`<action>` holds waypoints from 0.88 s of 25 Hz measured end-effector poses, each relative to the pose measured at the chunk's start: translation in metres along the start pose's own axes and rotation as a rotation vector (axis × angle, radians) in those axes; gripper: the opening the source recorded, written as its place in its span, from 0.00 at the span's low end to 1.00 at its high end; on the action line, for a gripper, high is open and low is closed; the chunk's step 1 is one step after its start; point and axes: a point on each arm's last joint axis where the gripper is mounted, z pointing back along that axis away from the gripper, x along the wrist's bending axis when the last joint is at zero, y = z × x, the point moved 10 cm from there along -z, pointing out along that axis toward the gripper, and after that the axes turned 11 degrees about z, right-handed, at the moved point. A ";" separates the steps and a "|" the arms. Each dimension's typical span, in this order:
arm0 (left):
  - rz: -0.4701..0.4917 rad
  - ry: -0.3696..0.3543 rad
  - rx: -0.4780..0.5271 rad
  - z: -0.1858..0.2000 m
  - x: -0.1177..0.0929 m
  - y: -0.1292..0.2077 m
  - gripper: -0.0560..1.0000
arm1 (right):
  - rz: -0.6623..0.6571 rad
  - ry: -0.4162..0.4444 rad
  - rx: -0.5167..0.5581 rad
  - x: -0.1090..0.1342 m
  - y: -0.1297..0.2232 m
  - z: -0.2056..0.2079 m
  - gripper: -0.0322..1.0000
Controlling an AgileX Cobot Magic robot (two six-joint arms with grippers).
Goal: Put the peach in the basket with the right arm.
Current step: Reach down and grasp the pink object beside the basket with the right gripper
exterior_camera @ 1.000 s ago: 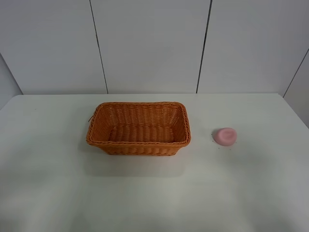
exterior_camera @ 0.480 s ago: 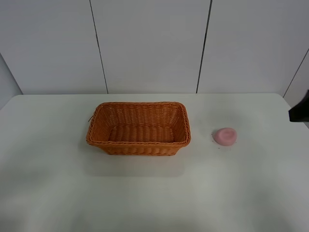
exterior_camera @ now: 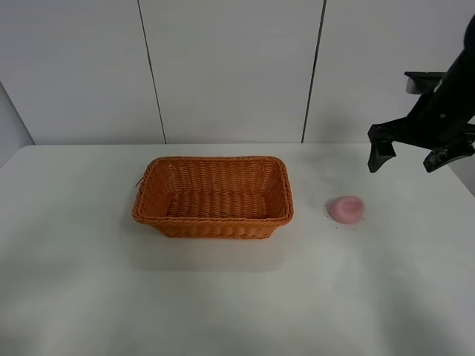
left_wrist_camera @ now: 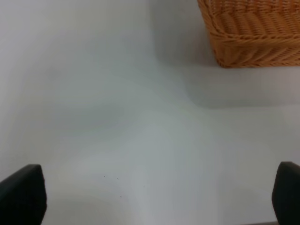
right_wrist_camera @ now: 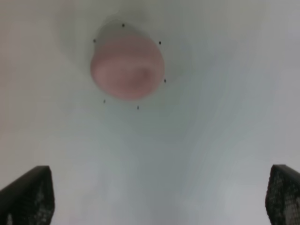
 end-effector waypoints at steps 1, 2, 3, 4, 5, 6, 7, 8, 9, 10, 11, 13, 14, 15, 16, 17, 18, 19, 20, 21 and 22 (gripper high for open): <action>0.000 0.000 0.000 0.000 0.000 0.000 0.99 | -0.001 -0.004 0.016 -0.001 -0.007 -0.010 0.70; 0.000 0.000 0.000 0.000 0.000 0.000 0.99 | -0.001 -0.006 0.028 -0.003 -0.014 -0.019 0.70; 0.000 0.000 0.000 0.000 0.000 0.000 0.99 | -0.001 -0.007 0.035 -0.004 -0.019 -0.026 0.70; 0.000 0.000 0.000 0.000 0.000 0.000 0.99 | -0.003 -0.012 0.043 -0.005 -0.025 -0.033 0.70; 0.000 0.000 0.000 0.000 0.000 0.000 0.99 | -0.003 -0.018 0.051 -0.004 -0.030 -0.040 0.70; 0.000 0.000 0.000 0.000 0.000 0.000 0.99 | -0.003 -0.024 0.053 -0.003 -0.035 -0.044 0.70; 0.000 0.000 0.000 0.000 0.000 0.000 0.99 | -0.004 -0.033 0.060 -0.001 -0.037 -0.050 0.70; 0.000 0.000 0.000 0.000 0.000 0.000 0.99 | 0.005 -0.039 0.064 0.002 -0.039 -0.054 0.70; 0.000 0.000 0.000 0.000 0.000 0.000 0.99 | 0.012 -0.044 0.069 0.006 -0.040 -0.059 0.70; 0.000 0.000 0.000 0.000 0.000 0.000 0.99 | 0.017 -0.047 0.075 0.008 -0.040 -0.062 0.70; 0.000 0.000 0.000 0.000 0.000 0.000 0.99 | 0.021 -0.052 0.082 0.011 -0.040 -0.065 0.70; 0.000 0.000 0.000 0.000 0.000 0.000 0.99 | 0.030 -0.055 0.092 0.013 -0.039 -0.070 0.70; 0.000 0.000 0.000 0.000 0.000 0.000 0.99 | 0.036 -0.056 0.098 0.013 -0.039 -0.073 0.70; 0.000 0.000 0.000 0.000 0.000 0.000 0.99 | 0.042 -0.057 0.105 0.013 -0.038 -0.076 0.70; 0.000 0.000 0.000 0.000 0.000 0.000 0.99 | 0.044 -0.059 0.112 0.013 -0.037 -0.080 0.70; 0.000 0.000 0.000 0.000 0.000 0.000 0.99 | 0.046 -0.059 0.114 0.013 -0.037 -0.083 0.70; 0.000 0.000 0.000 0.000 0.000 0.000 0.99 | 0.046 -0.059 0.113 0.013 -0.038 -0.087 0.70; 0.000 0.000 0.000 0.000 0.000 0.000 0.99 | 0.047 -0.059 0.114 0.013 -0.038 -0.091 0.70; 0.000 0.000 0.000 0.000 0.000 0.000 0.99 | 0.047 -0.059 0.119 0.013 -0.037 -0.095 0.70; 0.000 0.000 0.000 0.000 0.000 0.000 0.99 | 0.047 -0.060 0.122 0.013 -0.037 -0.098 0.70; 0.000 0.000 0.000 0.000 0.000 0.000 0.99 | 0.046 -0.060 0.124 0.013 -0.037 -0.103 0.70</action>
